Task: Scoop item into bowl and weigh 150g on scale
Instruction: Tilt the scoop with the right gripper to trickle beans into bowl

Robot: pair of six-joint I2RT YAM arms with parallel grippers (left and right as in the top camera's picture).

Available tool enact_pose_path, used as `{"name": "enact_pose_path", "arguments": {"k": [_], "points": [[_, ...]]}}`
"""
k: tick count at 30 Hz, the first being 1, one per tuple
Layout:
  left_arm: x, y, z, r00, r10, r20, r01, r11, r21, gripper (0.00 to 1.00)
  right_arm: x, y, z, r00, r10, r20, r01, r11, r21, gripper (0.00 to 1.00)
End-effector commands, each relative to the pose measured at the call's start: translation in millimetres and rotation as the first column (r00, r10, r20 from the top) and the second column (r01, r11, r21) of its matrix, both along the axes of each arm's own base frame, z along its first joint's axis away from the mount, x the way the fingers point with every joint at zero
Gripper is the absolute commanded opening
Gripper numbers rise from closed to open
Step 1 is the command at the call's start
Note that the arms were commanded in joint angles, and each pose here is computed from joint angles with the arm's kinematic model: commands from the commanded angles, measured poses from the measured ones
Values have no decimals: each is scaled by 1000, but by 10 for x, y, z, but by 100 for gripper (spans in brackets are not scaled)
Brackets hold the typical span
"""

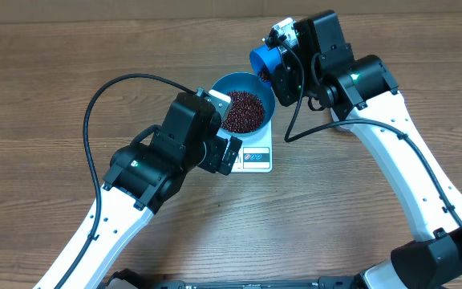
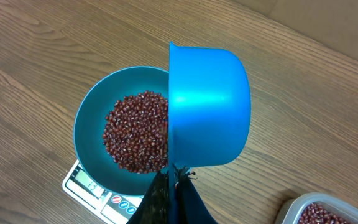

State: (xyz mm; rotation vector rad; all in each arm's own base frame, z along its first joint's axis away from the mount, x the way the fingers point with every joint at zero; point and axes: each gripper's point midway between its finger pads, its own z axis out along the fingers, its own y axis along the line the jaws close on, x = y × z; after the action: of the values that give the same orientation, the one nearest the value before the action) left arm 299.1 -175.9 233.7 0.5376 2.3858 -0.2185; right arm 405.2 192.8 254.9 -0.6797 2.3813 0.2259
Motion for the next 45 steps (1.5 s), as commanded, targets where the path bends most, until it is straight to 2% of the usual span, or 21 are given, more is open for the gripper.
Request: {"name": "enact_pose_path", "arguments": {"k": [1, 45], "points": [[10, -30, 130, 999, -24, 33, 25, 1000, -13, 100, -14, -3, 253, 998, 3, 66, -4, 1000, 13, 4], [8, -29, 129, 999, -24, 33, 25, 1000, -13, 100, -136, 192, 234, 997, 54, 56, -55, 998, 8, 4]]}}
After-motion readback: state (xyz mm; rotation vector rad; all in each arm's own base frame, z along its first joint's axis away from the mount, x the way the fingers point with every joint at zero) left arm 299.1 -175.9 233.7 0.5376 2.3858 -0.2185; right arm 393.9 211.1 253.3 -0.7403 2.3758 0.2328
